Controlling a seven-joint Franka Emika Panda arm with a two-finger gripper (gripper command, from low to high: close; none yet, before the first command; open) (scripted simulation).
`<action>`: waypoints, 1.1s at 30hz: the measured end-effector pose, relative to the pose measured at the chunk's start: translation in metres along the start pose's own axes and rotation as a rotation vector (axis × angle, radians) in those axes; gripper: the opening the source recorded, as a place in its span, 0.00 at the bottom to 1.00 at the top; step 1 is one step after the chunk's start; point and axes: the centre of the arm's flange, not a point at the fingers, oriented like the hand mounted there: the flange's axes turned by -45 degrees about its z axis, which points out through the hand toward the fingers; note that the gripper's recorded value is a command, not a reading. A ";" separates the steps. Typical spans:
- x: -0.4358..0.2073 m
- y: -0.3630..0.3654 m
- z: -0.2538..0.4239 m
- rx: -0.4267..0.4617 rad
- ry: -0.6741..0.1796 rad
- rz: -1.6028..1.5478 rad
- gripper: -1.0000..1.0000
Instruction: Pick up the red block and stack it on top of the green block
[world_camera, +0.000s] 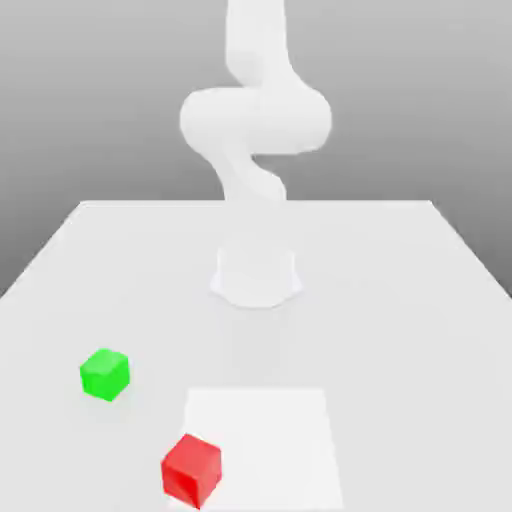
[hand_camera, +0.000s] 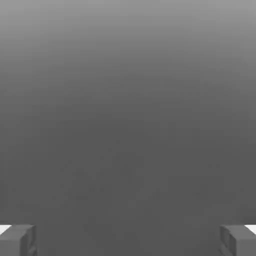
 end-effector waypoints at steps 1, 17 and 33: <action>-0.001 0.004 0.019 0.015 -0.027 -0.033 0.50; -0.097 0.034 0.277 0.231 -0.380 -0.528 0.50; -0.271 0.063 0.432 0.381 -0.661 -0.955 0.50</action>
